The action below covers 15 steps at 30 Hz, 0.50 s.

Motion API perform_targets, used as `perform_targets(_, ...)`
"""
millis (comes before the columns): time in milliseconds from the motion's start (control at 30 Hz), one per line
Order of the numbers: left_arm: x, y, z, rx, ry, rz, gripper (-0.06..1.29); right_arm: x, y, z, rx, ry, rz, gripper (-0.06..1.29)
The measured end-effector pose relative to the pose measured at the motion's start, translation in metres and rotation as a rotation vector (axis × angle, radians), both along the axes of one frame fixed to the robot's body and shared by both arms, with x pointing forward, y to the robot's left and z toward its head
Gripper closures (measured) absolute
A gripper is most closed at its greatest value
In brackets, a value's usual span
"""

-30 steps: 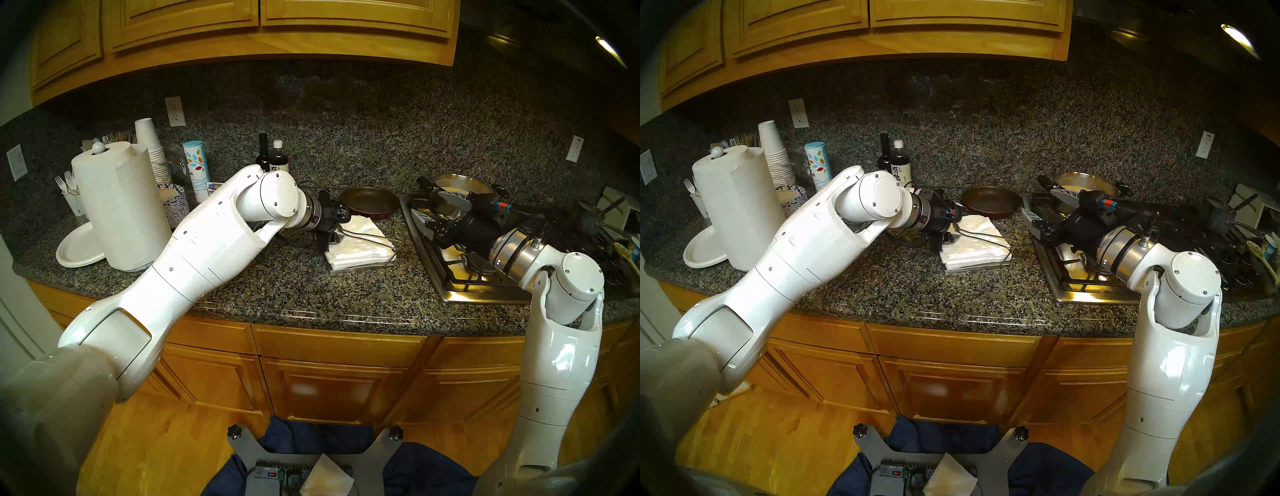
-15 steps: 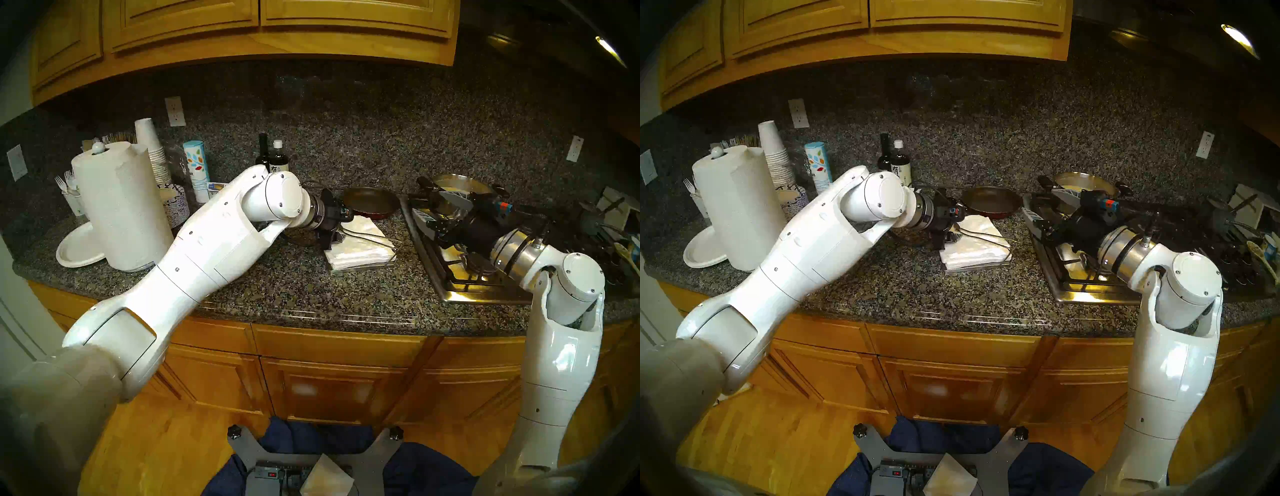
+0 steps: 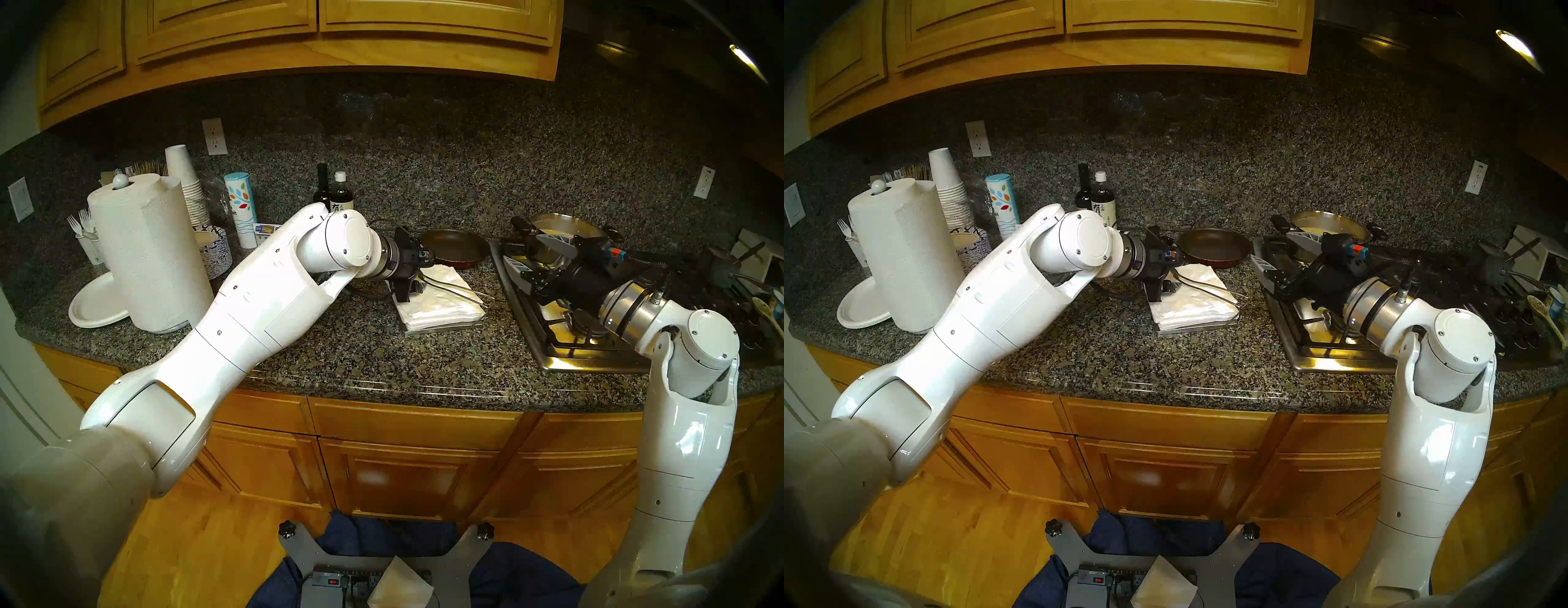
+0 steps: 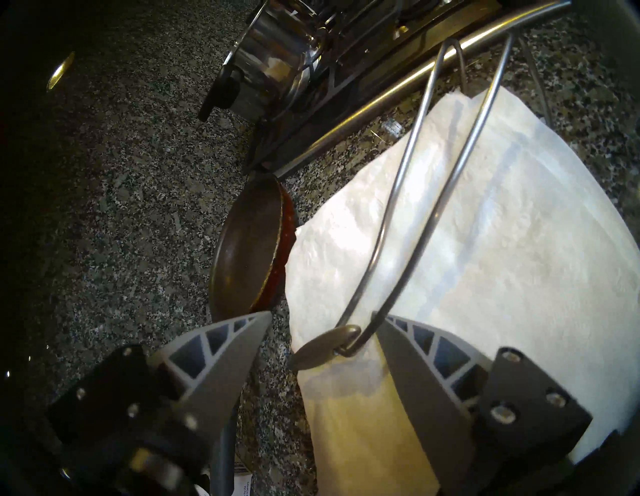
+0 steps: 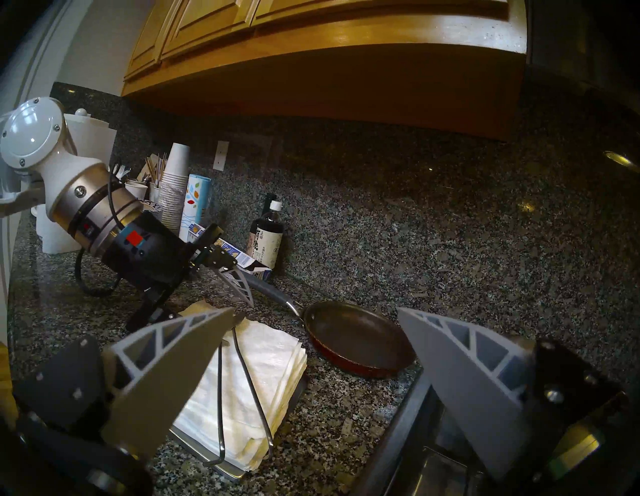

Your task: Take napkin out of napkin holder

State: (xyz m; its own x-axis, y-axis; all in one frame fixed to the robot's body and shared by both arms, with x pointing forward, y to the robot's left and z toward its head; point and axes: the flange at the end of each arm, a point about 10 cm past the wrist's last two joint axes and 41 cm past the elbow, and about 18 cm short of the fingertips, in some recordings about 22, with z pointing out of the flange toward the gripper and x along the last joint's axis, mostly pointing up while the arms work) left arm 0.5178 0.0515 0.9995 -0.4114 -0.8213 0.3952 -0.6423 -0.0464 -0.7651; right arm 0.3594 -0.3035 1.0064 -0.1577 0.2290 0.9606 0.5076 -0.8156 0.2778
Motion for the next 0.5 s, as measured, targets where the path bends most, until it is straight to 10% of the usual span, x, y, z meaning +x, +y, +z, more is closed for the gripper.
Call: perform_targets(500, -0.0012, -0.0033, 0.0059, -0.081, -0.025, 0.003, 0.36, 0.0017, 0.0043, -0.0007, -0.003, 0.002, 0.01, -0.01)
